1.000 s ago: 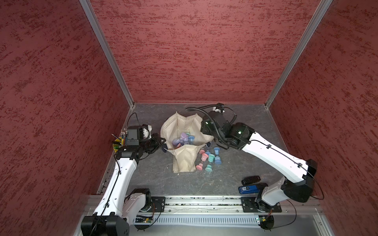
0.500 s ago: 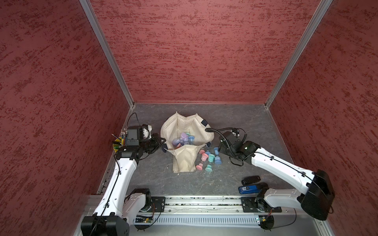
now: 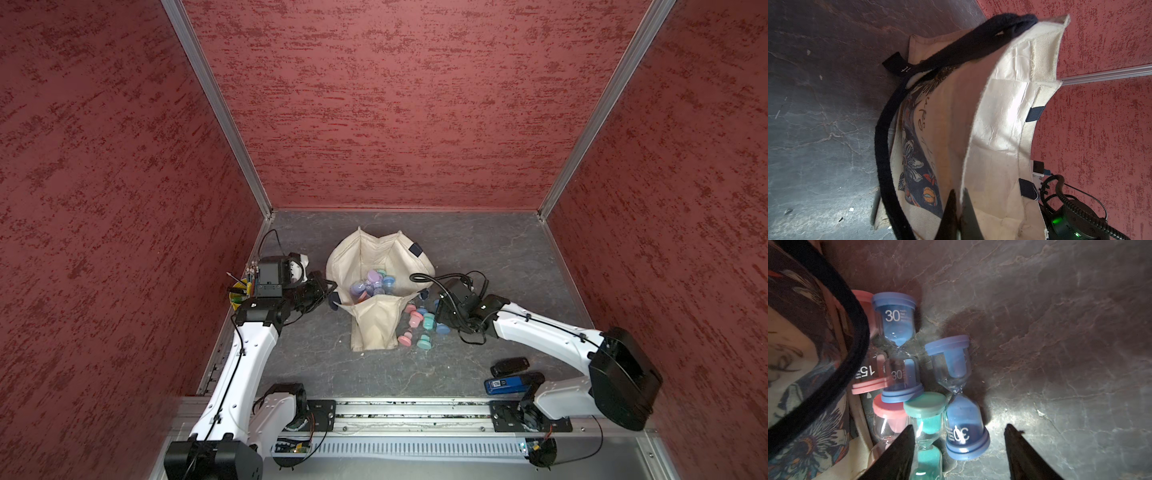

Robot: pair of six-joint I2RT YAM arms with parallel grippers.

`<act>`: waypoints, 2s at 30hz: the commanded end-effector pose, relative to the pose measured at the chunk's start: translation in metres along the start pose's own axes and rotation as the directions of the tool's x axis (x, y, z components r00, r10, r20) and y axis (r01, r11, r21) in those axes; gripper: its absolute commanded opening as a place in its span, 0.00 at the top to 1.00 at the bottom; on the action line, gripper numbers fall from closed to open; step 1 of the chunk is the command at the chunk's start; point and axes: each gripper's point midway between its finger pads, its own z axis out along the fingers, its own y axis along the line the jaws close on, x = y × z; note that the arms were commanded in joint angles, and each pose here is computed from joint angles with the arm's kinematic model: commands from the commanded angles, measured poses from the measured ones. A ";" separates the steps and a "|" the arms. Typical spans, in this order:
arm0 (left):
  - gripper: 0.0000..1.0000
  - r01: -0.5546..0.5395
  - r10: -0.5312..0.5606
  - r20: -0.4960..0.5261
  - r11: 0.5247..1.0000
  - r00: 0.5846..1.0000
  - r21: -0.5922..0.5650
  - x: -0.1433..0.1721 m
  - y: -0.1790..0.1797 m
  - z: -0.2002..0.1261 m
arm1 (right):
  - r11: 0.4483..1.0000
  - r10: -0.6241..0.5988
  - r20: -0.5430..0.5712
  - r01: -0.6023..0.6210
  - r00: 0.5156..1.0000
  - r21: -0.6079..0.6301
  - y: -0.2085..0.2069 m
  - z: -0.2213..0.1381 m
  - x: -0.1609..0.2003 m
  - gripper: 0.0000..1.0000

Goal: Put the hourglass into the canvas bag
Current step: Pick up the hourglass from the center of the board.

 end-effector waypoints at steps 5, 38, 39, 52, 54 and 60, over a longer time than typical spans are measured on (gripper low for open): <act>1.00 -0.019 0.019 0.003 1.000 1.000 0.023 0.002 -0.003 -0.001 | 1.000 0.007 -0.034 -0.006 0.999 0.030 -0.006 0.019 0.005 0.31; 1.00 -0.004 0.004 -0.001 1.000 1.000 0.024 0.003 0.004 0.001 | 0.989 0.072 -0.078 -0.061 0.994 0.137 -0.039 0.047 0.000 0.71; 1.00 -0.006 0.006 -0.001 1.000 1.000 0.025 0.003 0.003 0.001 | 0.988 0.074 -0.078 -0.063 0.994 0.138 -0.040 0.046 0.000 0.72; 1.00 0.000 0.000 -0.001 1.000 1.000 0.024 0.004 0.005 0.002 | 0.988 0.077 -0.102 -0.061 0.992 0.145 -0.043 0.054 0.005 0.63; 1.00 0.000 0.000 -0.002 1.000 1.000 0.023 0.003 0.005 0.002 | 0.988 0.074 -0.110 -0.058 0.991 0.146 -0.042 0.057 0.005 0.60; 1.00 0.006 -0.006 -0.004 1.000 1.000 0.020 0.004 0.007 0.003 | 0.988 0.071 -0.120 -0.054 0.990 0.146 -0.042 0.061 0.005 0.70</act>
